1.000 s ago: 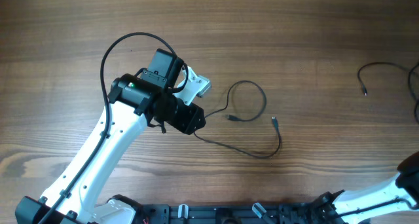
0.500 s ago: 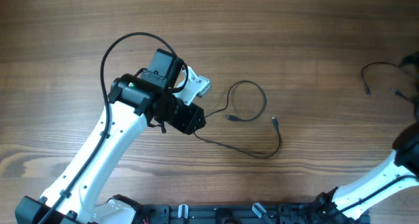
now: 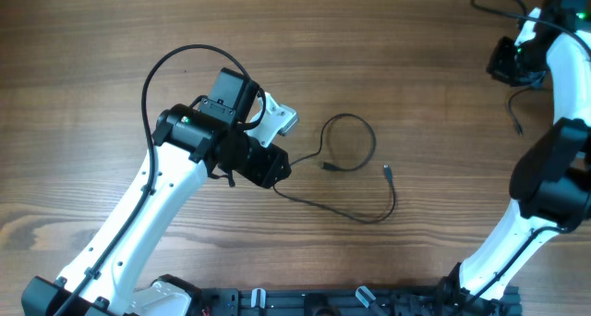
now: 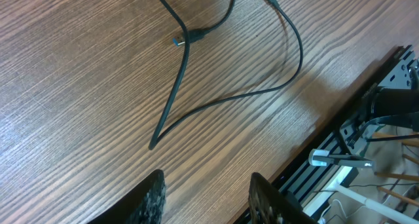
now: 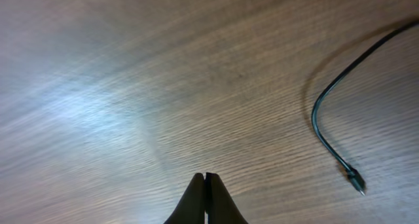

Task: Untangle cables
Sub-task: 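Hold the cable with the left gripper while the right gripper moves right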

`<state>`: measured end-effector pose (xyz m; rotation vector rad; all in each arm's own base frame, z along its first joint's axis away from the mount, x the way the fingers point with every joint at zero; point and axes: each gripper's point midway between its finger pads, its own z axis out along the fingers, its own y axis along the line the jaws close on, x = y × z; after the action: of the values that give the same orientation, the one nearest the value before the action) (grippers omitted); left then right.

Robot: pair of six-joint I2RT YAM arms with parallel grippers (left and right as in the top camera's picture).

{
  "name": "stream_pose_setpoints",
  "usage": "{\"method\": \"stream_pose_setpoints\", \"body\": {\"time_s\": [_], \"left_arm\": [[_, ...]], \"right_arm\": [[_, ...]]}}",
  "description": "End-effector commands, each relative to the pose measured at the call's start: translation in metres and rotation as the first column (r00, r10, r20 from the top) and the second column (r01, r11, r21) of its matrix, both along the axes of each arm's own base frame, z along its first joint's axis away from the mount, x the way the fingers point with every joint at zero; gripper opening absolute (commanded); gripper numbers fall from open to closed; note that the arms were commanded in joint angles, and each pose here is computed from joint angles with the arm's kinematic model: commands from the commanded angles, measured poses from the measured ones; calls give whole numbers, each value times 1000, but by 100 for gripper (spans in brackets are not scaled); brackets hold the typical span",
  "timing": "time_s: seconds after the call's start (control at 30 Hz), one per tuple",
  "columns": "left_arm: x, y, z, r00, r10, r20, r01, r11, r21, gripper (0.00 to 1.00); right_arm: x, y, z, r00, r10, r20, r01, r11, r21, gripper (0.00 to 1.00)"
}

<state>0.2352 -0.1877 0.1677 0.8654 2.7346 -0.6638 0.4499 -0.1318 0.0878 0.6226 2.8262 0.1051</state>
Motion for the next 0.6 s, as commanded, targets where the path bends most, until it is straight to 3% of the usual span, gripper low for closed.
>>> {"method": "stream_pose_setpoints", "body": {"time_s": [0.0, 0.37, 0.57], "left_arm": [[-2, -4, -2, 1000, -19, -9, 19, 1000, -14, 43], [-2, -4, -2, 1000, -19, -9, 19, 1000, -14, 43], [-3, -3, -2, 1000, -3, -21, 3, 1000, -14, 43]], "right_arm": [[-21, -1, -49, 994, 8, -113, -9, 1000, -11, 4], [-43, -7, -99, 989, -12, -147, 5, 999, -52, 4], [-51, -36, -112, 987, -100, -128, 85, 989, -118, 4]]}}
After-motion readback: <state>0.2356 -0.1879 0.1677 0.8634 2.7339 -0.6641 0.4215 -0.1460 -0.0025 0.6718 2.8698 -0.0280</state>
